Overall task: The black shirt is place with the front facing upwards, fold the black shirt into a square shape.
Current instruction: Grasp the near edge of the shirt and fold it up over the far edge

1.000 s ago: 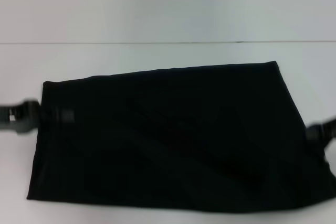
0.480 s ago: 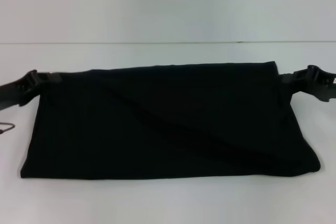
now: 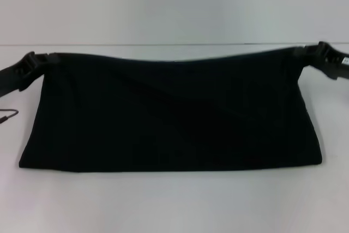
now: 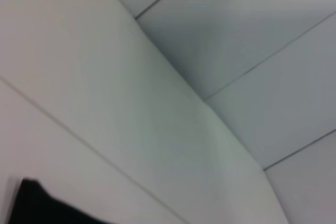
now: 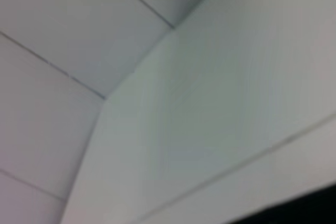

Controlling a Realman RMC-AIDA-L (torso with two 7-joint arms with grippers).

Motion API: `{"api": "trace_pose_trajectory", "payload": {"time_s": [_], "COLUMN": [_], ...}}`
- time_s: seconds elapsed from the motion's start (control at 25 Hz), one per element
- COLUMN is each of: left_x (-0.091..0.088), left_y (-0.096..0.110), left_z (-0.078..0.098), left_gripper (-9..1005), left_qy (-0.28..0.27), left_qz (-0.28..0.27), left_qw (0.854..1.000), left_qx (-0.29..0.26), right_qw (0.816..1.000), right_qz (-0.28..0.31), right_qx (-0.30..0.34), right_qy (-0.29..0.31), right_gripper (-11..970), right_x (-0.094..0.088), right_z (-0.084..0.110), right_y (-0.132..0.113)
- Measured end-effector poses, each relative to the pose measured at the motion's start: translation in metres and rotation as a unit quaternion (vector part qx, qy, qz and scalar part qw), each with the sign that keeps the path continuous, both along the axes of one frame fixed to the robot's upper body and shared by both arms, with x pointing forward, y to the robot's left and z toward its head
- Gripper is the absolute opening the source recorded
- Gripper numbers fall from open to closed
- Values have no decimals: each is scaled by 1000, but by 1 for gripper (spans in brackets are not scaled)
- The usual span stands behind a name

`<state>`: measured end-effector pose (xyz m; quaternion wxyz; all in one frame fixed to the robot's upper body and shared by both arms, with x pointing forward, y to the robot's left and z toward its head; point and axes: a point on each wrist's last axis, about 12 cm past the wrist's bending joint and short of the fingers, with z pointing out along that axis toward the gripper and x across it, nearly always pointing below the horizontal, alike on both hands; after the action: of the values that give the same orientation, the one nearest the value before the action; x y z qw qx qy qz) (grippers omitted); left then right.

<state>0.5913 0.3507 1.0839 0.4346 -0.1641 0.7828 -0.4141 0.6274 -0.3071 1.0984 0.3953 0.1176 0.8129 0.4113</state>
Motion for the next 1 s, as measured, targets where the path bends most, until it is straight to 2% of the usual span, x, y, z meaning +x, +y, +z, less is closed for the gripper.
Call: {"api": "trace_pose_trajectory", "payload": {"time_s": [0.2,0.6,1.0], "left_x": [7,18,29], "left_y": [-8,-32,-47], "left_z": [-2,-17,-18], "left_gripper": [47,46,47], "left_qy": [-10,-3,-5], "left_qz": [17,36,43], "left_qw": [1000,997,994], "left_qx": [15,75,102], "right_qw": [999,991,985], "right_qz": [-24,-48,-55], "right_qx": [-12,-119,-157], "right_qy": [-27,-47,-42], "right_gripper": [74,79,83], "right_x": [9,23,28], "right_z": [2,-16,-21], "right_y": [5,38,45]}}
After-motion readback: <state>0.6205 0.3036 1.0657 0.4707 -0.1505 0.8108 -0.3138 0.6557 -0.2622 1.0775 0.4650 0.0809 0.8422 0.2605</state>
